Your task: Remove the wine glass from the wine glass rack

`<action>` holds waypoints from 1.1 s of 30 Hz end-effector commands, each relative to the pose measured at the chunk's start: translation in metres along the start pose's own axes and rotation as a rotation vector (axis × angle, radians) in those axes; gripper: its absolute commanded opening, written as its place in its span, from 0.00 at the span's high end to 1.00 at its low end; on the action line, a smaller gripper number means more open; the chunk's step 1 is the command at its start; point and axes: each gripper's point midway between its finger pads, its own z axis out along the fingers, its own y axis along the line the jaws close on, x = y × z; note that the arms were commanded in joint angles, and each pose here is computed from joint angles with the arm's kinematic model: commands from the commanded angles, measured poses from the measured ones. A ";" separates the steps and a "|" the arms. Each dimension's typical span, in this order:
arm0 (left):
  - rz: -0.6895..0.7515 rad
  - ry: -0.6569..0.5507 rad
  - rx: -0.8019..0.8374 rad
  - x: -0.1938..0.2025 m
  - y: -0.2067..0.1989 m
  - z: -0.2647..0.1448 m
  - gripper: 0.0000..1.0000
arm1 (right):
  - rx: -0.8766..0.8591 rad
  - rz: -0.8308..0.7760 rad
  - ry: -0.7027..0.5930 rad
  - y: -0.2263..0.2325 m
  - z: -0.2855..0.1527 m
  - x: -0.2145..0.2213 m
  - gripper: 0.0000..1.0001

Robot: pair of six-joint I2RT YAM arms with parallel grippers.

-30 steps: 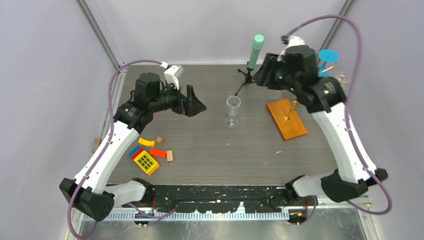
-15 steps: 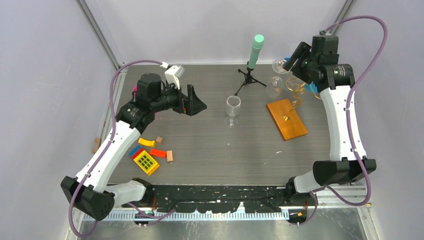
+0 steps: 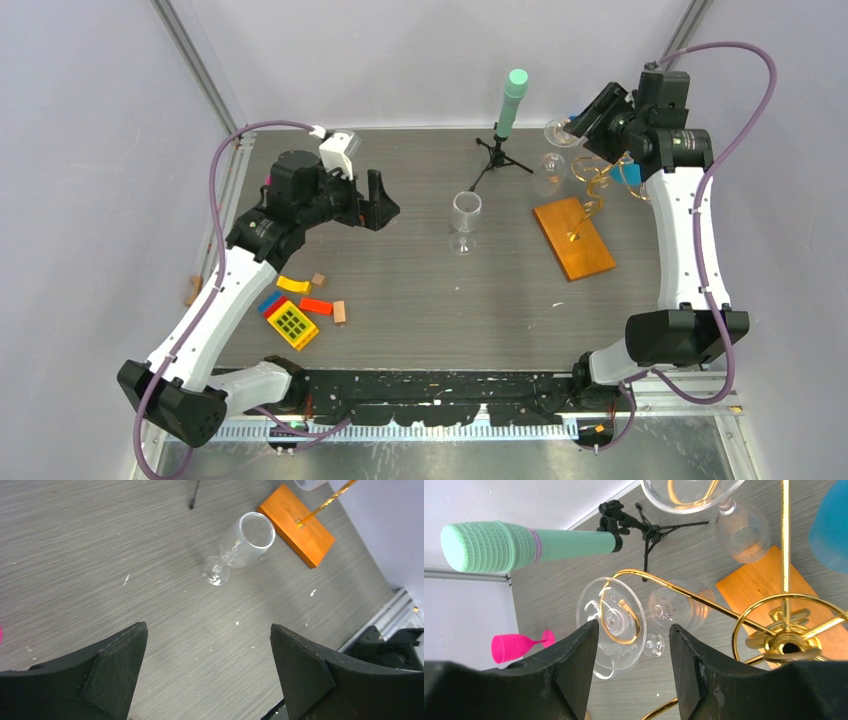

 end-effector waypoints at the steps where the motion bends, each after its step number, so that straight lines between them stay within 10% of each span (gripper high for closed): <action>1: 0.050 -0.062 -0.097 -0.015 0.013 -0.014 0.04 | -0.075 -0.003 -0.003 0.013 0.001 -0.001 0.42; 33: 0.051 -0.058 -0.109 -0.009 0.017 -0.013 0.04 | -0.055 -0.062 -0.083 0.004 0.010 -0.013 0.87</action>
